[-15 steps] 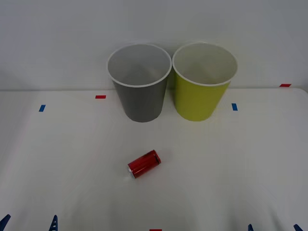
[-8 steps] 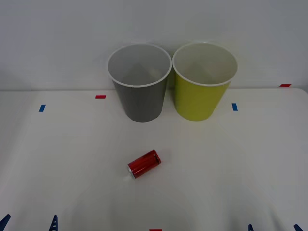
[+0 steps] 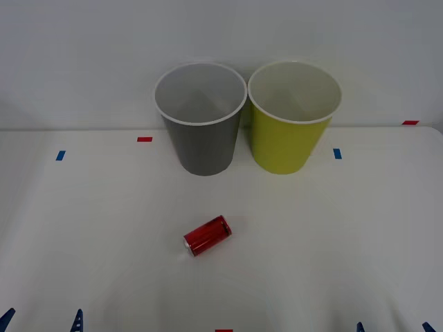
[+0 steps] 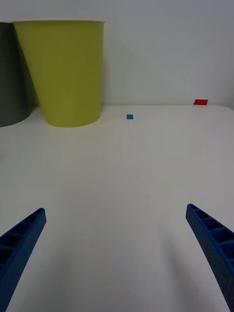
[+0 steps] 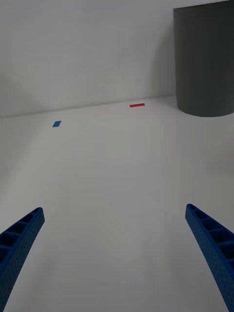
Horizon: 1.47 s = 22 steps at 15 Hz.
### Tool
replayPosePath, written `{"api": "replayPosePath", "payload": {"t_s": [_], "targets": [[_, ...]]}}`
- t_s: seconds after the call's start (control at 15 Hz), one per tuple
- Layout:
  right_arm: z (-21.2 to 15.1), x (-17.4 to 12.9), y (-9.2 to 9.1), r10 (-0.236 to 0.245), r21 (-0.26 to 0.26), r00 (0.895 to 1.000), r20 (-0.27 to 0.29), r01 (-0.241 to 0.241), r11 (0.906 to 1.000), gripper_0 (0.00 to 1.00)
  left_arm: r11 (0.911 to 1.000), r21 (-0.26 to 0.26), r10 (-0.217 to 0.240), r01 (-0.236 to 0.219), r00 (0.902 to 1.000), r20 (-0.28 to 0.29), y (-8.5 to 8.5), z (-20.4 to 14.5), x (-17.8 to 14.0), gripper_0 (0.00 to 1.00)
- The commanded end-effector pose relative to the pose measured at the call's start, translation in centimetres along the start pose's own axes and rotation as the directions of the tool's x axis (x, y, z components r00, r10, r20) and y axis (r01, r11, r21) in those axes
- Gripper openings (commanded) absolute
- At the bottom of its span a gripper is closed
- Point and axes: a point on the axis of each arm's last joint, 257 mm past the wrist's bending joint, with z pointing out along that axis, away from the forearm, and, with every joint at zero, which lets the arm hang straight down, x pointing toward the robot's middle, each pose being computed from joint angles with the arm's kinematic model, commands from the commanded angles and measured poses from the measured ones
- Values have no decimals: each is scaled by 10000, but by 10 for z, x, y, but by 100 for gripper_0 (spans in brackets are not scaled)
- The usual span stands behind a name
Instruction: Put cans in the gray bin and PET bottles in the light green bin.
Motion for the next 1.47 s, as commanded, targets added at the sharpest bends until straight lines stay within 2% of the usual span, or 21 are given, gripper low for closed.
{"api": "replayPosePath", "payload": {"t_s": [0.07,1.0,1.07,1.2,1.47], "targets": [[0,0,0,0,0,10000,0,0,10000,100,10000,0,0,0,10000,0,0,0,0,100],[0,0,0,0,0,10000,0,0,10000,100,10000,0,0,0,10000,0,0,0,0,100],[0,0,0,0,0,10000,0,0,10000,100,9999,66,-118,119,9997,-212,-6,4,13,100],[0,0,0,0,0,10000,0,0,10000,100,9998,199,-65,63,10000,62,-4,6,9,100],[0,0,0,0,0,10000,0,0,10000,100,9965,738,380,-399,9989,270,-3,10,2,100]]}}
